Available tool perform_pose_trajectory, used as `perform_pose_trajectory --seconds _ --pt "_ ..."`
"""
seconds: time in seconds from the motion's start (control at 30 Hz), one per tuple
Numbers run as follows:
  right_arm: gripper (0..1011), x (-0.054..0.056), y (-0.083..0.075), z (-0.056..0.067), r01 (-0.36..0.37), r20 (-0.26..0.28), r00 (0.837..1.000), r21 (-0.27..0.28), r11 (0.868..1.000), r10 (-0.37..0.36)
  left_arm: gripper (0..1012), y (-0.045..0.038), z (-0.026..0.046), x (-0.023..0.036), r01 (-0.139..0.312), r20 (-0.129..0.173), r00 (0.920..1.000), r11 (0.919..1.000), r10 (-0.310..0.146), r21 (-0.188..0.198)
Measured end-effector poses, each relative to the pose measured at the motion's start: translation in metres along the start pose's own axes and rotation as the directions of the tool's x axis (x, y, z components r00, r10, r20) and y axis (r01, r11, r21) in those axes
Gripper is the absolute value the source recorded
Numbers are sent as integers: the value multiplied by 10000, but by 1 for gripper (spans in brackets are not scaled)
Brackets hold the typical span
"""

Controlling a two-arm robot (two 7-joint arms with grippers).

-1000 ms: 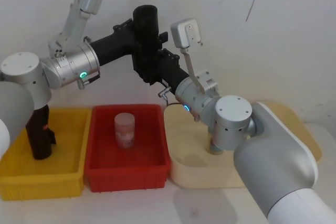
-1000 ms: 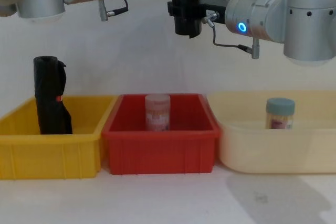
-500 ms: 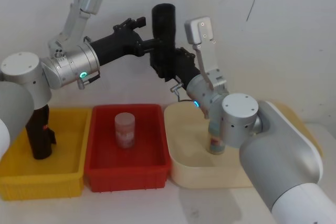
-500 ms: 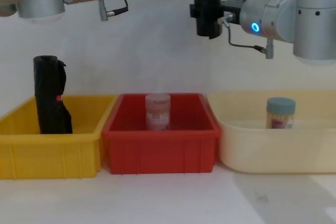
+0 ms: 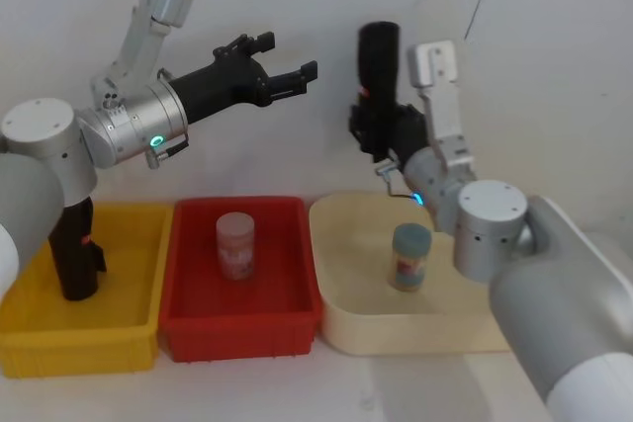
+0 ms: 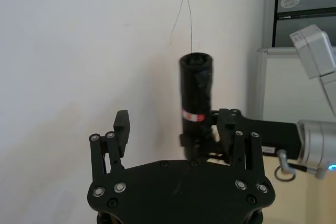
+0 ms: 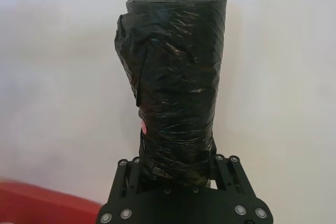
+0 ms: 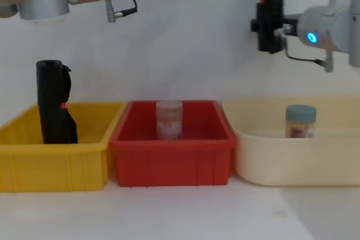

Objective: Pick up the garbage bag with the one hand and transfer it to the other hand.

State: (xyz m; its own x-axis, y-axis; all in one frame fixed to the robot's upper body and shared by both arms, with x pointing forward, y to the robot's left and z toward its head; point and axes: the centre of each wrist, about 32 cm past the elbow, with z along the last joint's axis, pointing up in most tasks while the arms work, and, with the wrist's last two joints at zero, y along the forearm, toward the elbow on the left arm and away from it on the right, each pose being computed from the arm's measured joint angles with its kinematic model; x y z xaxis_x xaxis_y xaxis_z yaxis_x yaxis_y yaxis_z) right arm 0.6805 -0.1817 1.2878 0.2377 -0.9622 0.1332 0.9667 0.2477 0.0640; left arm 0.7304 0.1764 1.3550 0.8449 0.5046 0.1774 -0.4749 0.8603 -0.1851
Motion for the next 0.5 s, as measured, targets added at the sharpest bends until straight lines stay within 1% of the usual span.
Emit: perform_pose_trajectory --seconds 0.07,0.1,0.17,0.2,0.3,0.33,0.4,0.43,0.5 --pt "580 39 -46 -20 140 -23 9999 -57 9999 -140 1001 0 0 0 1 0 10000 10000 -1 0" --pt "580 83 -103 -41 277 -55 9996 -87 9996 -278 1001 0 0 0 1 0 10000 10000 -1 0" --pt "580 123 -167 -61 402 -100 9991 -119 9991 -404 1001 -1 0 0 1 0 10000 10000 -1 0" --pt "580 170 -250 -85 517 -140 9986 -116 9986 -519 1001 -1 0 0 2 0 10000 10000 -2 0" --pt "580 225 -360 -111 634 -195 9978 -80 9980 -635 1001 0 0 0 -2 0 10000 10000 2 0" --pt "580 267 -448 -133 719 -216 9972 -47 9974 -720 1001 0 0 0 0 0 10000 10000 0 0" --pt "580 301 -517 -146 775 -234 9967 -30 9970 -776 1001 0 0 0 0 0 10000 10000 0 1" --pt "580 325 -587 -174 778 -247 9967 -51 9970 -779 1001 -1 0 0 1 0 10000 10000 -1 0" --pt "580 353 -645 -170 777 -232 9967 -2 9970 -777 1001 0 0 0 1 0 10000 10000 -1 1"
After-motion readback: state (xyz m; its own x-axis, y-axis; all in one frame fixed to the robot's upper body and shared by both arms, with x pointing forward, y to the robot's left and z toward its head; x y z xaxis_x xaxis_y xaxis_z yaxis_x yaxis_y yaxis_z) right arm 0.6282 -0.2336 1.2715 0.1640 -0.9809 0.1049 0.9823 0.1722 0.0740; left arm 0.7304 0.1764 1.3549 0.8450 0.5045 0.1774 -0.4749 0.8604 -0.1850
